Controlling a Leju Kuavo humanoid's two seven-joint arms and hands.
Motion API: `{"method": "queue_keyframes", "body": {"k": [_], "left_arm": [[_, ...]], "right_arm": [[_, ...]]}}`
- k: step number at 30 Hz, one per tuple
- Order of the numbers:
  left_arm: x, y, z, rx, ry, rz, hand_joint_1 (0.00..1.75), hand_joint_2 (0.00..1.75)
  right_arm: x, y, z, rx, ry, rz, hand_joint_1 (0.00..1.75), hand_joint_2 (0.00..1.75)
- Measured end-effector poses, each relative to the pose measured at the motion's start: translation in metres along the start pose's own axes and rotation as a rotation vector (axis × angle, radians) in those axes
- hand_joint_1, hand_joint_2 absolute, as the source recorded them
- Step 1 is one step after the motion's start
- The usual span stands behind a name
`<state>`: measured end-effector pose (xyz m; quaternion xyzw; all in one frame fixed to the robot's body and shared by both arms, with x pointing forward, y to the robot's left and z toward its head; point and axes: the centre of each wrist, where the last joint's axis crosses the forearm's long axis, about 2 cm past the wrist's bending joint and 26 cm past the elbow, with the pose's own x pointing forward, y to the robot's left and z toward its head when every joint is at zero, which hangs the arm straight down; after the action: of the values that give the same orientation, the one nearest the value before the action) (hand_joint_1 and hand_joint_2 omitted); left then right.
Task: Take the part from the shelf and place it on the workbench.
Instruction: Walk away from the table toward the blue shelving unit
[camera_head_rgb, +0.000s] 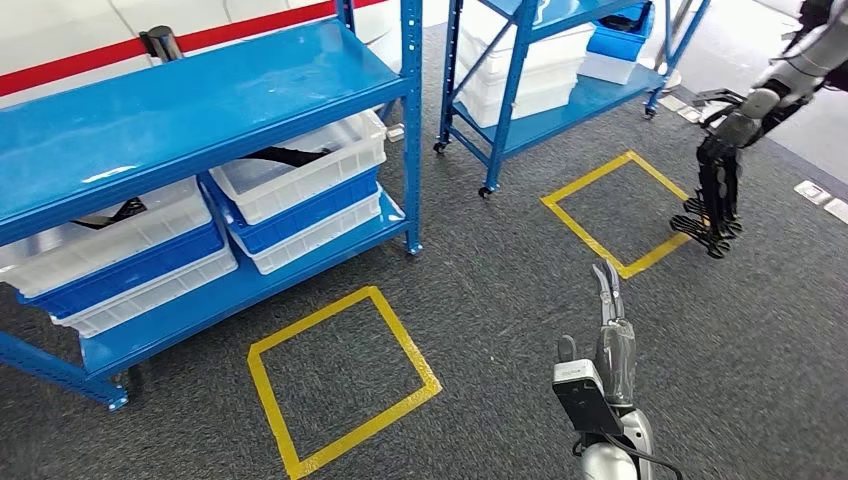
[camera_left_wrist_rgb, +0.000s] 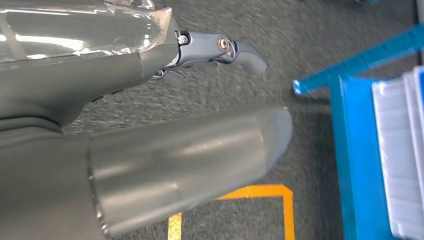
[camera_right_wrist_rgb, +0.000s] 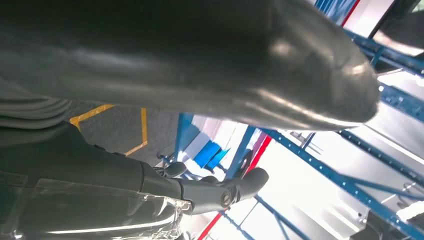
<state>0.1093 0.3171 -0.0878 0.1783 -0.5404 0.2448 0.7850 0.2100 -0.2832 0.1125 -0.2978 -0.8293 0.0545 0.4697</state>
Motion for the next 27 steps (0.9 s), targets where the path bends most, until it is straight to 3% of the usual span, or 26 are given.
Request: {"method": "queue_keyframes", "body": {"k": [12, 15, 20, 24, 27], "left_arm": [[-0.004, 0.002, 0.006, 0.015, 0.014, 0.01, 0.0, 0.0], [-0.003, 0.0, 0.004, 0.017, 0.012, 0.006, 0.0, 0.0], [-0.007, -0.005, 0.007, 0.0, 0.054, -0.037, 0.0, 0.0], [-0.009, -0.012, 0.006, -0.017, 0.117, -0.058, 0.0, 0.0], [-0.015, -0.009, 0.012, -0.008, 0.191, -0.078, 0.0, 0.0]], "right_arm": [[-0.001, 0.001, -0.003, 0.016, 0.0, 0.003, 0.0, 0.0], [-0.006, 0.006, -0.003, 0.061, 0.061, 0.025, 0.0, 0.0], [-0.051, 0.046, 0.014, 0.259, 0.338, 0.165, 0.0, 0.0], [-0.092, 0.068, 0.058, 0.418, 0.637, 0.211, 0.0, 0.0], [-0.105, 0.071, 0.092, 0.535, 0.851, 0.241, 0.0, 0.0]]}}
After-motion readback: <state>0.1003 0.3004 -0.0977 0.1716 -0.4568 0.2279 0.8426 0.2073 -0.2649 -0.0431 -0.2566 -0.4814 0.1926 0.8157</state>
